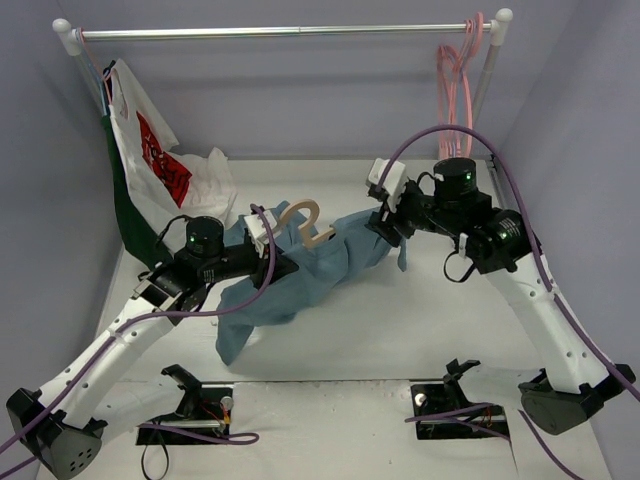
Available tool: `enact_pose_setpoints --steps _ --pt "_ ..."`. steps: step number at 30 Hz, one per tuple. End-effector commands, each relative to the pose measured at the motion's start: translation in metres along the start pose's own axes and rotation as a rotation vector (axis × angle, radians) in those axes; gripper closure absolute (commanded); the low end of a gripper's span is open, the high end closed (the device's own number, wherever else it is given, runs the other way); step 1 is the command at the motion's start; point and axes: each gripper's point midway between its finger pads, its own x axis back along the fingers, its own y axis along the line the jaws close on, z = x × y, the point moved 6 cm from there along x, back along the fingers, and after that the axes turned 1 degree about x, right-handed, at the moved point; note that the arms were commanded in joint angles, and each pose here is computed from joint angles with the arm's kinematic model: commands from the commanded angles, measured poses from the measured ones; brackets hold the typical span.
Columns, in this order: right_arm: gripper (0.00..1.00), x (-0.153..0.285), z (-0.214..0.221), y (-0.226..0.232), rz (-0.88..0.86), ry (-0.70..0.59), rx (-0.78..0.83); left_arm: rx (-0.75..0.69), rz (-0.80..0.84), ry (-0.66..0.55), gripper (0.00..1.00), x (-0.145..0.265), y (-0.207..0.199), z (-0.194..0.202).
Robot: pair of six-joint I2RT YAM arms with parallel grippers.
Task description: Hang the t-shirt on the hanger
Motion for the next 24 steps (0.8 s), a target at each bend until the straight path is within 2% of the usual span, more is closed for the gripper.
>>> enact_pose_setpoints --steps 1,8,17,19,22,23,24 --pt "0.43 0.008 -0.001 -0.008 -0.042 -0.024 0.136 -0.12 0.047 -0.146 1.0 0.01 -0.01 -0.046" --pt "0.4 -0.013 0.016 -0.006 -0.218 0.068 0.155 -0.146 0.069 -0.136 1.0 0.012 -0.013 -0.05" --pt "0.43 -0.032 0.03 -0.001 -0.28 0.068 0.16 -0.155 0.119 -0.098 1.0 0.014 -0.018 -0.05" --pt "0.48 -0.032 0.032 0.001 -0.296 0.068 0.158 -0.159 0.128 -0.093 1.0 0.013 -0.018 -0.052" --pt "0.74 -0.03 0.028 0.003 -0.307 0.04 0.17 -0.167 0.13 -0.063 1.0 0.013 -0.017 -0.048" --pt "0.91 -0.029 0.026 0.004 -0.311 0.028 0.174 -0.171 0.124 -0.056 1.0 0.012 -0.015 -0.049" --pt "0.96 -0.028 0.025 0.005 -0.309 0.021 0.181 -0.174 0.123 -0.05 1.0 0.012 -0.015 -0.048"
